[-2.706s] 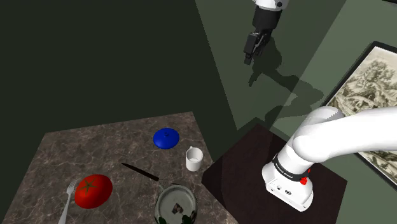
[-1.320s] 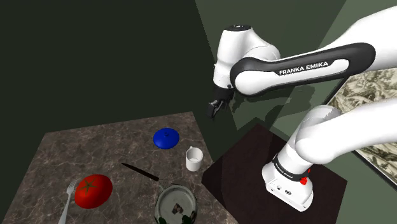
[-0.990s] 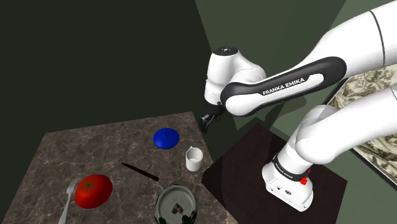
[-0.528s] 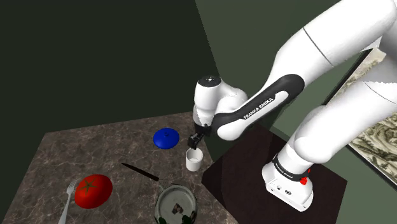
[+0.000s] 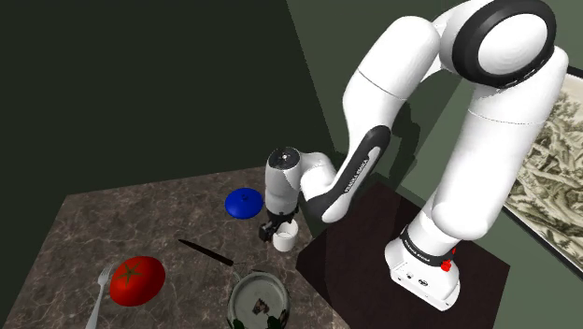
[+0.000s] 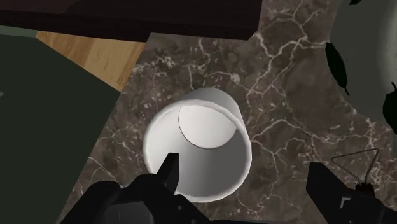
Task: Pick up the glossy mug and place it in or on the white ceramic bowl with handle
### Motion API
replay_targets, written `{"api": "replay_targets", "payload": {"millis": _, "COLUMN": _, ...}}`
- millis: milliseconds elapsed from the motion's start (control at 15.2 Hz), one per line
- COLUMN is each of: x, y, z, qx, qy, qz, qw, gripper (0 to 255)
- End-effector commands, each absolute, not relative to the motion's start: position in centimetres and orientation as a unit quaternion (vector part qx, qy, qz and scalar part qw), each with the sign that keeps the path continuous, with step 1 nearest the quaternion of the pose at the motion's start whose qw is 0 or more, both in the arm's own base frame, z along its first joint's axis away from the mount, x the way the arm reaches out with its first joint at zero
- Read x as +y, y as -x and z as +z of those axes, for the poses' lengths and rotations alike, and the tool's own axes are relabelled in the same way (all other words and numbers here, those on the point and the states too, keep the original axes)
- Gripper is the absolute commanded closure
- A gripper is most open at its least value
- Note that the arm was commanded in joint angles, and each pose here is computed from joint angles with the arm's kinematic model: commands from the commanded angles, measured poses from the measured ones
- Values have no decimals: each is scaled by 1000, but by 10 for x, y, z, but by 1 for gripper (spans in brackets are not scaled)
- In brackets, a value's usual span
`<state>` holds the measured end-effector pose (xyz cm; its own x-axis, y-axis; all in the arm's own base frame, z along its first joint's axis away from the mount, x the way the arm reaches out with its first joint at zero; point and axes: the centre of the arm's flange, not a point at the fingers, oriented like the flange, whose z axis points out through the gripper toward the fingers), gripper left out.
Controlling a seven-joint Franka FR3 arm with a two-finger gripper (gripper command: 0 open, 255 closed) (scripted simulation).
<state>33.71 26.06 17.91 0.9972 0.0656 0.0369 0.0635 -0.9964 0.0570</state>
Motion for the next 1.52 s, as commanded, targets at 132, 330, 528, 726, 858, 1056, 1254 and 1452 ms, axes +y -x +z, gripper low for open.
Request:
{"api": "replay_targets", "payload": {"millis": 132, "x": 265, "y": -337, "z": 153, "qx": 33, "qy": -999, "qz": 21, "qw": 28, "gripper": 0}}
{"api": "replay_targets", "payload": {"millis": 330, "x": 264, "y": -337, "z": 138, "qx": 33, "qy": -999, "qz": 21, "qw": 28, "gripper": 0}}
{"api": "replay_targets", "payload": {"millis": 528, "x": 263, "y": -338, "z": 129, "qx": 33, "qy": -999, "qz": 21, "qw": 28, "gripper": 0}}
{"api": "replay_targets", "payload": {"millis": 726, "x": 263, "y": -338, "z": 129, "qx": 33, "qy": -999, "qz": 21, "qw": 28, "gripper": 0}}
{"api": "replay_targets", "payload": {"millis": 858, "x": 263, "y": -338, "z": 129, "qx": 33, "qy": -999, "qz": 21, "qw": 28, "gripper": 0}}
{"api": "replay_targets", "payload": {"millis": 1056, "x": 263, "y": -338, "z": 129, "qx": 33, "qy": -999, "qz": 21, "qw": 28, "gripper": 255}}
{"api": "replay_targets", "payload": {"millis": 1254, "x": 263, "y": -338, "z": 129, "qx": 33, "qy": -999, "qz": 21, "qw": 28, "gripper": 255}}
{"api": "replay_targets", "payload": {"millis": 1452, "x": 263, "y": -338, "z": 129, "qx": 33, "qy": -999, "qz": 21, "qw": 28, "gripper": 255}}
